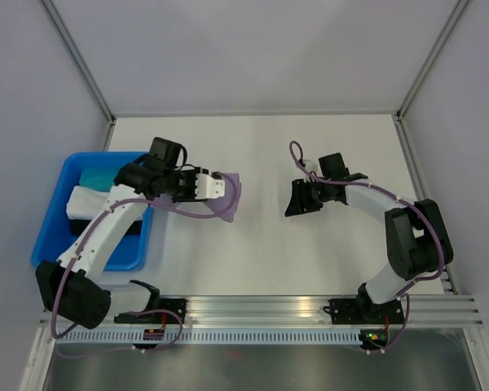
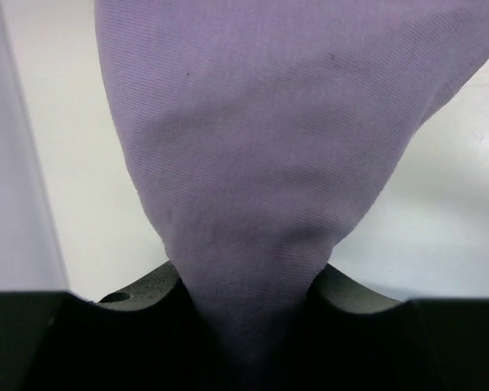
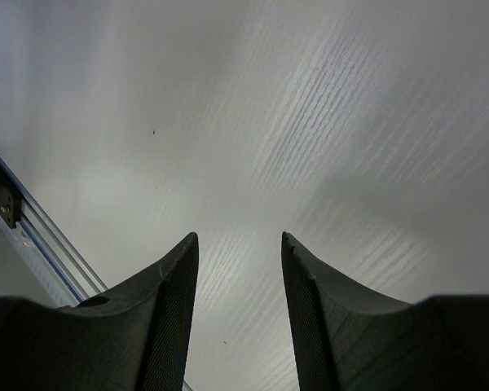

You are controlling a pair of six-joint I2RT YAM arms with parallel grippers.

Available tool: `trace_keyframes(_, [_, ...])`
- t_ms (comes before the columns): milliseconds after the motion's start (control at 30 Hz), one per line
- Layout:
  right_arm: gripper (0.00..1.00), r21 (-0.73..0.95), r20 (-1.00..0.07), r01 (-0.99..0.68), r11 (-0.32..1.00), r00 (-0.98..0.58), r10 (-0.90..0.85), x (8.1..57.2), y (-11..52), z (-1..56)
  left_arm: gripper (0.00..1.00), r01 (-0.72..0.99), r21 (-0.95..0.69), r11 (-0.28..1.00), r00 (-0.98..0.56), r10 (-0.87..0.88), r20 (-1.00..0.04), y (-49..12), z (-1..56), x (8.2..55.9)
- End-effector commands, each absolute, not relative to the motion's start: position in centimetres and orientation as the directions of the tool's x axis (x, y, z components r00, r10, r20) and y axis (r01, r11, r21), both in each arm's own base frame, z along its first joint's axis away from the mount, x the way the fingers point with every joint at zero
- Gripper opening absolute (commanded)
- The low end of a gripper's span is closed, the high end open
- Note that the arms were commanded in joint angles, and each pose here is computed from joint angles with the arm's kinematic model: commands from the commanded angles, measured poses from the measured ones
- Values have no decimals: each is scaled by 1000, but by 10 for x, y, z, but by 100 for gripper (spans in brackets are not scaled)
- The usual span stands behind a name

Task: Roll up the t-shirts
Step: Place the rolled tshirt into the container

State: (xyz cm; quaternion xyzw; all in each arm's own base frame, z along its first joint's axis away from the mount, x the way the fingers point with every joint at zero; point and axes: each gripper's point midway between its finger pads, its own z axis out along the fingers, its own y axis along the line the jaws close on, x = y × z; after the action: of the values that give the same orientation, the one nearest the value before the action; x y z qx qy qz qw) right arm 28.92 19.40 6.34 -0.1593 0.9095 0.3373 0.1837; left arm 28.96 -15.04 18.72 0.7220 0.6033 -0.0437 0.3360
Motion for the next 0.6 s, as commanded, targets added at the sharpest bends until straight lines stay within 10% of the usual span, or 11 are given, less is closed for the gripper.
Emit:
trace_keyframes(0, [51,550,-534,-463,695,-835,-133,316,205,87,2,880,453,-145,345,849,-399,-113,227,266])
trace_keyframes(567, [52,538,-568,-522,662,-805,-173,337,232,111,2,917,384,103,-17,975,-221,98,187,228])
